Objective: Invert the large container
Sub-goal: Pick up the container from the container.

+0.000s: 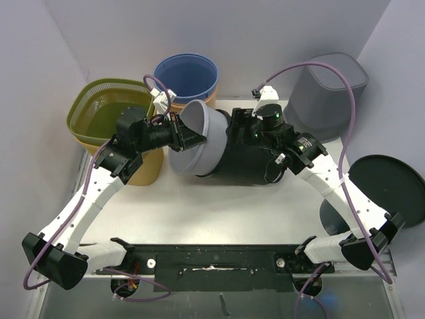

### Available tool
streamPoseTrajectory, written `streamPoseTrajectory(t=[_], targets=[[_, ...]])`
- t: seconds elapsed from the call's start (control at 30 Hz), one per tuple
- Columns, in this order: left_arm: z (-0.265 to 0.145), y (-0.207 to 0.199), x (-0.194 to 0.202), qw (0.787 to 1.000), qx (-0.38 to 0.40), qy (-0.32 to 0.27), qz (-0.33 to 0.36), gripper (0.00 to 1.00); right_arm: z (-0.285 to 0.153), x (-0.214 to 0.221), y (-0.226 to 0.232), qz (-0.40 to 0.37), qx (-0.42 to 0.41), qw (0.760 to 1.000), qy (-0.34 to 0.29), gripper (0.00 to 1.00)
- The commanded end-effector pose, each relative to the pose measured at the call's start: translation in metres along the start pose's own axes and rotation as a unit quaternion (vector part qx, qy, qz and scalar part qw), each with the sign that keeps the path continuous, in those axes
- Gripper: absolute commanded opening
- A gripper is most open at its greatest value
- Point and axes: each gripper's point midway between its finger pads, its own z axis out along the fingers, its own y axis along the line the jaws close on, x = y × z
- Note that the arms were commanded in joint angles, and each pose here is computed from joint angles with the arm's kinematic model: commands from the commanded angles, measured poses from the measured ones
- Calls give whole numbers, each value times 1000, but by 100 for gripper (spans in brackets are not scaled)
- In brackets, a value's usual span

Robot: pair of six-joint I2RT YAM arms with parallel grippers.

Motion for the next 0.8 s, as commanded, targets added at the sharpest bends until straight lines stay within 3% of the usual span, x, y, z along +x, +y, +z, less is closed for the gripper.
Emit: streamPoseTrajectory(t=[0.0,0.33,0.5,0.77], targets=[[-70,-124,-93,962,144,-172,152,0,-20,60,-101,-105,195,965,138,85],[-48,-101,-75,971,145,-141,125,0,-38,17,-72,-88,156,981,76,86],[-45,-97,-72,972,155,-145,103,0,-35,18,-71,-95,156,980,80,86],[-57,-104,-90,967,129,-172,134,0,-34,42,-90,-110,193,969,110,87]])
